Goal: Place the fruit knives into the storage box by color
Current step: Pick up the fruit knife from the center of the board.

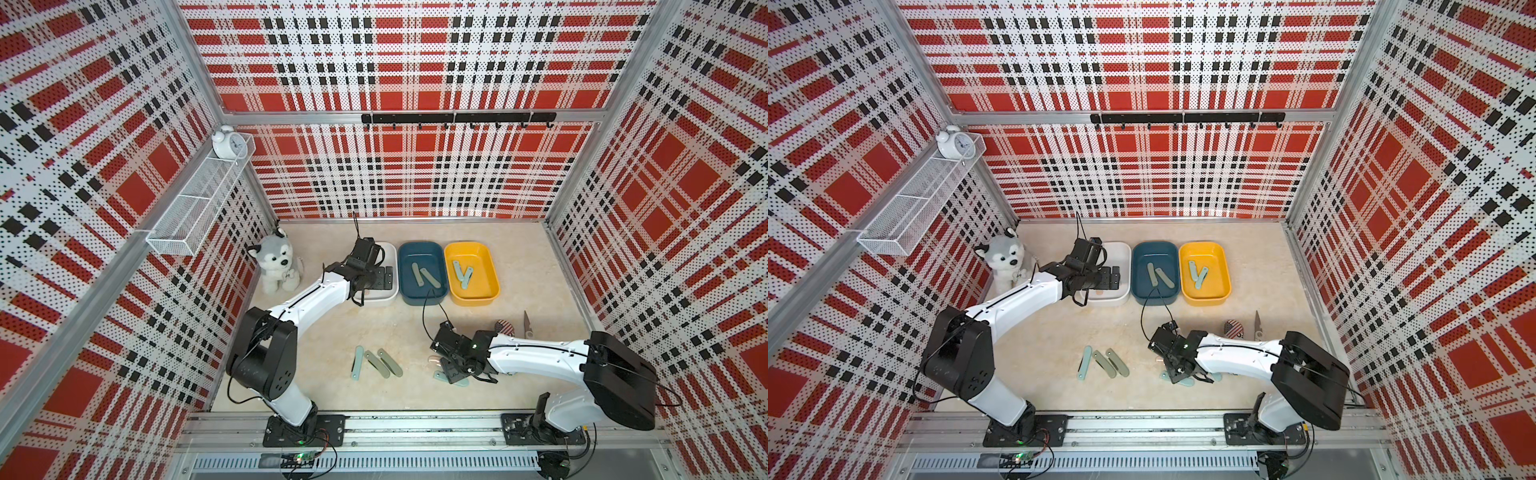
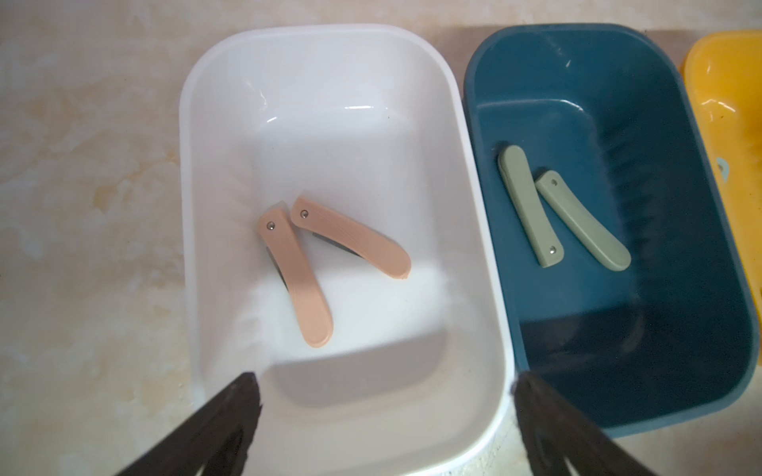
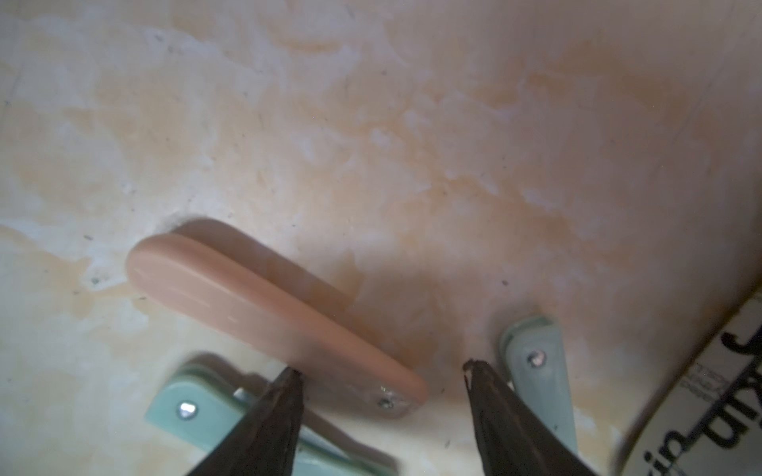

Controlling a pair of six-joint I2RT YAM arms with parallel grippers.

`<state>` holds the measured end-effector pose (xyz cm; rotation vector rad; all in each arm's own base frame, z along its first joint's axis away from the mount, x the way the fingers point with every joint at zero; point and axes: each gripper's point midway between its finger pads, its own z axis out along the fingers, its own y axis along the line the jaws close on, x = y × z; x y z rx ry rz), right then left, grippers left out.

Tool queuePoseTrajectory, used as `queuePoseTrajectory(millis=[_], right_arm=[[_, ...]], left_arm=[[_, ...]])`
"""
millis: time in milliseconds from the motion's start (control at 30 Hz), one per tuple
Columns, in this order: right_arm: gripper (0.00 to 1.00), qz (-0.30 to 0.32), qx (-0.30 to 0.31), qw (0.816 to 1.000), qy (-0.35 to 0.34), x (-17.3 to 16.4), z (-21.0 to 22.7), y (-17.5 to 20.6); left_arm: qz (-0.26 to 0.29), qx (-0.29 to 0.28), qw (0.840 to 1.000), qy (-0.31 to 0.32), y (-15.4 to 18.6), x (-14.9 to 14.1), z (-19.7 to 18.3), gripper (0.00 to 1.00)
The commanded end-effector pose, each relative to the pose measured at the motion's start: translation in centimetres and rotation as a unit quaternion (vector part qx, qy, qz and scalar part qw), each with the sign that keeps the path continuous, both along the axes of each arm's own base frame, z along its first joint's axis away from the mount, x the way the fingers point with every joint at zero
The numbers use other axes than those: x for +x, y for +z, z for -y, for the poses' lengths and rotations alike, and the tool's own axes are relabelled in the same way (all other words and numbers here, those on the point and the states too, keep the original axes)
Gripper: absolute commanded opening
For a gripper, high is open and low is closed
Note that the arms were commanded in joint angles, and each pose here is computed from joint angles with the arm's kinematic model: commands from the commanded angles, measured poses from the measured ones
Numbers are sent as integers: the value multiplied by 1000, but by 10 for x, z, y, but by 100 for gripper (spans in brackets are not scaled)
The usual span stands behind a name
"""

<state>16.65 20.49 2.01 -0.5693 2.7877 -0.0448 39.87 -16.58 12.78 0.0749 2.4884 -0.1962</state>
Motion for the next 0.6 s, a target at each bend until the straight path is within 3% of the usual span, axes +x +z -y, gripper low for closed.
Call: queuePoseTrajectory(millis=[0, 233, 567], right_arm=[[71, 16, 1, 1000, 19, 9, -13, 2], [72, 13, 17, 999, 37, 20, -33, -4], [62, -11, 25, 999, 24, 29, -23, -15]], left_arm=[[15, -8, 1000, 2, 11, 0, -3, 98], [18, -4, 1000, 6, 11, -4, -8, 98], [19, -4, 1000, 7, 13, -11, -13, 99]])
